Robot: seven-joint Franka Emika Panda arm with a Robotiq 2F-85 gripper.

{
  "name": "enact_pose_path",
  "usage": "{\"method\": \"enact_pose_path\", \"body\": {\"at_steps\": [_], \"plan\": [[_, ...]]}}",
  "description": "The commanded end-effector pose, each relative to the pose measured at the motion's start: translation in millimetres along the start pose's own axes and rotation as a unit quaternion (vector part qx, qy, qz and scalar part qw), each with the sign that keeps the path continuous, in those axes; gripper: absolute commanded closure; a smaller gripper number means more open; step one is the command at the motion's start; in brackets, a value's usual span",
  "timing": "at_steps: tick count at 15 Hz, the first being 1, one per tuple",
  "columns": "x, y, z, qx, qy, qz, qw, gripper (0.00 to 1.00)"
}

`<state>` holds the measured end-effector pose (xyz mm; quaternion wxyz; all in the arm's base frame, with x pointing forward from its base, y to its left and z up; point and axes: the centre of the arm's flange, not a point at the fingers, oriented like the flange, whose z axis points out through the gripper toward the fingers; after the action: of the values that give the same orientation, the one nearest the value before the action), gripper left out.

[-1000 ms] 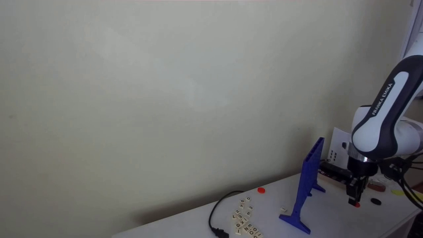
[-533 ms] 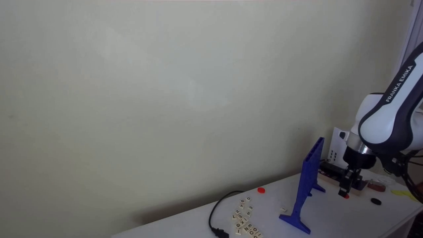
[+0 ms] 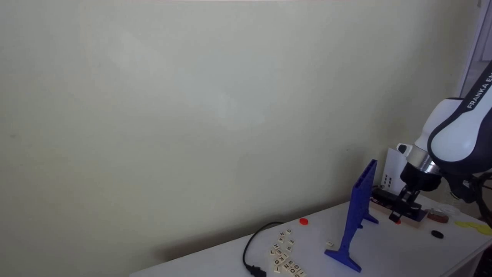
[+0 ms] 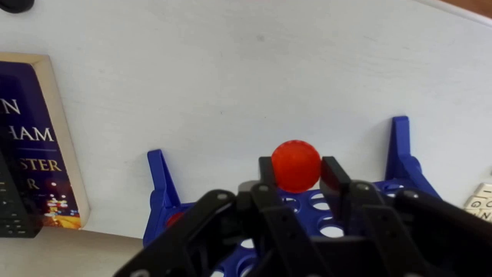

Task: Put one orange ring inside the blue gameboard.

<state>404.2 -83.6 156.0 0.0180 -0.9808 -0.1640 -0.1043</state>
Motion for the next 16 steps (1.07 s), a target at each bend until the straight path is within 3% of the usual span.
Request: {"method": "enact_pose_path", "body": {"at_steps": [1, 9, 16], "plan": [[-15, -2, -32, -0.003, 0.035, -0.005, 0.9994, 0.90], [-19, 2, -56, -0.003, 0.081, 0.010, 0.9966, 0.90], [-15, 0, -72, 0.000, 0.119, -0.013, 0.9928, 0.90]]}}
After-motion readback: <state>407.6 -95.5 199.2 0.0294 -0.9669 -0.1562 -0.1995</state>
